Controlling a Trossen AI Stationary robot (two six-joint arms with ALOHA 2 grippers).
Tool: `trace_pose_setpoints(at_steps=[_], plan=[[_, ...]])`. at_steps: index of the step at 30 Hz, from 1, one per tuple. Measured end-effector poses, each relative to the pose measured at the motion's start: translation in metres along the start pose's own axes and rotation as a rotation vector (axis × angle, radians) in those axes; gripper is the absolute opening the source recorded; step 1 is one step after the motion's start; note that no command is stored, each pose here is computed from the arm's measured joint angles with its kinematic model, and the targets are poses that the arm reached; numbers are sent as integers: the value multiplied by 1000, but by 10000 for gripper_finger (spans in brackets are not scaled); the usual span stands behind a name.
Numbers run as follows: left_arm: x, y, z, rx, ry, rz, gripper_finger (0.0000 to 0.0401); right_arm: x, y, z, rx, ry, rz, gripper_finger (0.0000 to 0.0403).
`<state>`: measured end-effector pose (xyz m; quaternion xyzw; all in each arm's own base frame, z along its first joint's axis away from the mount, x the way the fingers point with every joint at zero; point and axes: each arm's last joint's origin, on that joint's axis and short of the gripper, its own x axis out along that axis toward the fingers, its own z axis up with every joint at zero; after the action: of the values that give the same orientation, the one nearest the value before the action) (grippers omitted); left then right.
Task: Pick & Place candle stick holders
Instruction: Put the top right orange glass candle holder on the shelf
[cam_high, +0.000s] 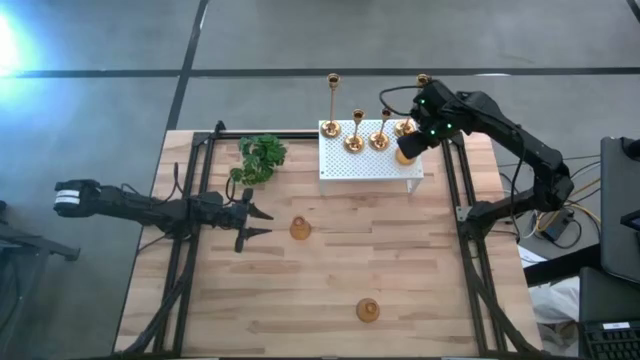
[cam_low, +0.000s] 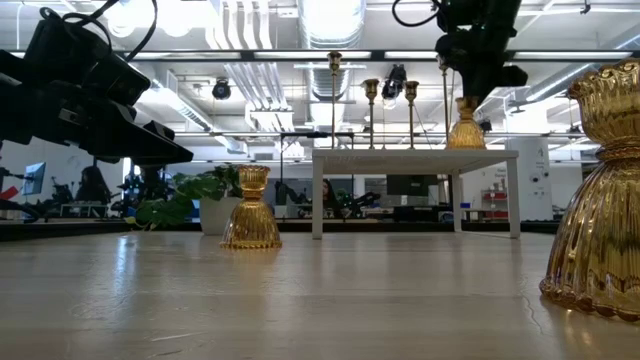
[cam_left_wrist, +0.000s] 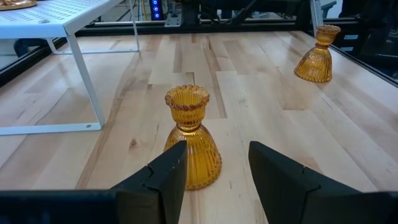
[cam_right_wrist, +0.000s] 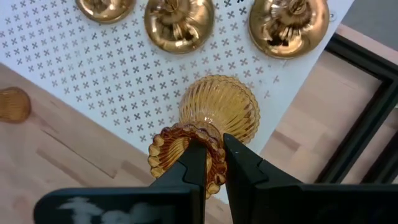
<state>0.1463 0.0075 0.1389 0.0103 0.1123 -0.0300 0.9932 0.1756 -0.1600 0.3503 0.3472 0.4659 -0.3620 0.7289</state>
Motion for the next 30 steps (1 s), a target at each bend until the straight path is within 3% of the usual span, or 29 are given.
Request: trace_pose_setpoints(at_steps=[30], plan=[[0,0,0,0,0,0,177,14,1,4,18,100,56,24]])
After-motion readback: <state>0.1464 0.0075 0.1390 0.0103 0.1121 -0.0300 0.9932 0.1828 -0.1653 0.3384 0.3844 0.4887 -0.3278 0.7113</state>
